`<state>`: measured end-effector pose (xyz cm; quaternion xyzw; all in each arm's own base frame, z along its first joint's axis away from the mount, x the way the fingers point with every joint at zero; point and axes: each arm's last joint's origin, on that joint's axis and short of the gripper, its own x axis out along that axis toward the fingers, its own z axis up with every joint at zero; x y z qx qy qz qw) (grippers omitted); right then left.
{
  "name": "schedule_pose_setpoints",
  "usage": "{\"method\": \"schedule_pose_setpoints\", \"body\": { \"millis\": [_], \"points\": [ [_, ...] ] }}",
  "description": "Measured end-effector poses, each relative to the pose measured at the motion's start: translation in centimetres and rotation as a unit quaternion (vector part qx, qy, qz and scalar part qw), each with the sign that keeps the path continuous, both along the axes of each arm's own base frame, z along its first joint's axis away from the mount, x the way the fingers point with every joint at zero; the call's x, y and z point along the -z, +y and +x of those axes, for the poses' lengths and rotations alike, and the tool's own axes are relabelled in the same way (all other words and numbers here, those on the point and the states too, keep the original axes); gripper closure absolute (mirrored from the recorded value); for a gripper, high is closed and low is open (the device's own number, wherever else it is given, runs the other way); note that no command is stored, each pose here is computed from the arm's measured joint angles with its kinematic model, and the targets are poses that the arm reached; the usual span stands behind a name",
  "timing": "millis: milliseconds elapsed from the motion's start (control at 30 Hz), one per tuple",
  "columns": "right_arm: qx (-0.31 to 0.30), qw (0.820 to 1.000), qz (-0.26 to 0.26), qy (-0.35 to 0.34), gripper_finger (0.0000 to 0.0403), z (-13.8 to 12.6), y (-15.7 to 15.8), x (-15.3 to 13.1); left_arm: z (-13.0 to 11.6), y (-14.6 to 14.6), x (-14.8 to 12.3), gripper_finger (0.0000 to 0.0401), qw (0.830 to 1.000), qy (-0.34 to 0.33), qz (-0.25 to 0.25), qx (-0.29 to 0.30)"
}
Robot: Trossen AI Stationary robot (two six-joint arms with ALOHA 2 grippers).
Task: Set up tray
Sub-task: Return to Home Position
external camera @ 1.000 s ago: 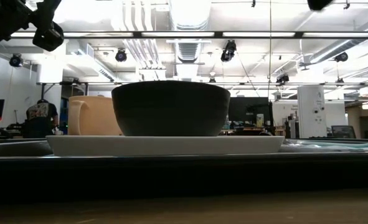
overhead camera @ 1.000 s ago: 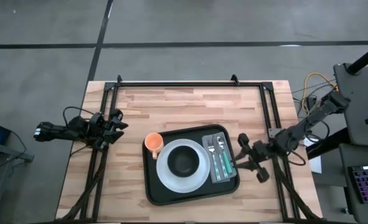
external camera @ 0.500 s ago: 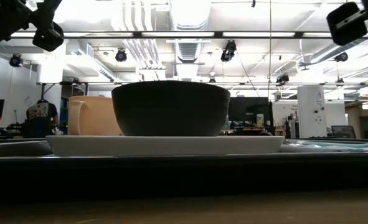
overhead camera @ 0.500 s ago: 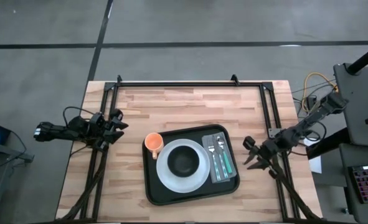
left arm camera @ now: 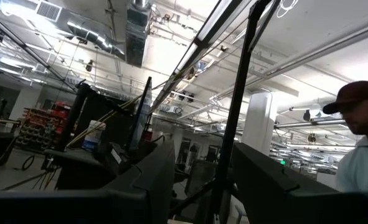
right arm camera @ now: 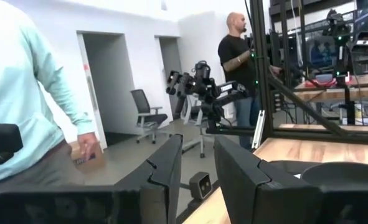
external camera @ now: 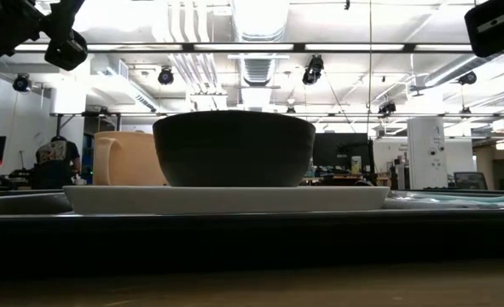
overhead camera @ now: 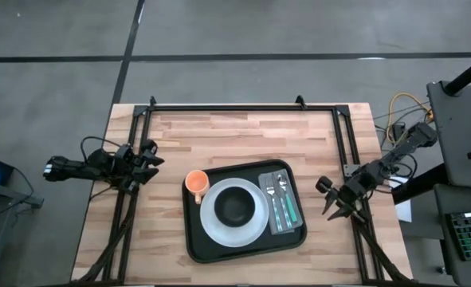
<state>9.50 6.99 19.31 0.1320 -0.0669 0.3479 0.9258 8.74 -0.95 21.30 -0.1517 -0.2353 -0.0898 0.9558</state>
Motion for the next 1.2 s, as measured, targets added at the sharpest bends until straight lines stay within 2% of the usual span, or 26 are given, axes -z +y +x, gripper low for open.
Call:
{"method": "schedule_pose_setpoints", "body": {
  "millis": [300, 567, 733, 1200],
  "points": [
    [0.002, 1.000, 0.020, -0.022, 0.0316, -1.3, -0.9, -0.5, 0.0, 0.0, 0.0, 0.0260, 1.000, 0.000, 0.000, 0.000],
    [0.060, 0.997, 0.050, 0.009, 0.0316, -1.8, -1.8, -0.1, 0.0, 0.0, 0.0, 0.0260, 1.000, 0.000, 0.000, 0.000],
    [0.067, 0.996, 0.057, 0.031, 0.0316, -1.7, -1.8, 0.1, 0.0, 0.0, 0.0, 0.0260, 1.000, 0.000, 0.000, 0.000],
    [0.073, 0.995, 0.017, 0.058, 0.0317, -1.3, -1.5, 0.9, 0.0, 0.0, 0.0, 0.0260, 1.000, 0.000, 0.000, 0.000]
  ]
}}
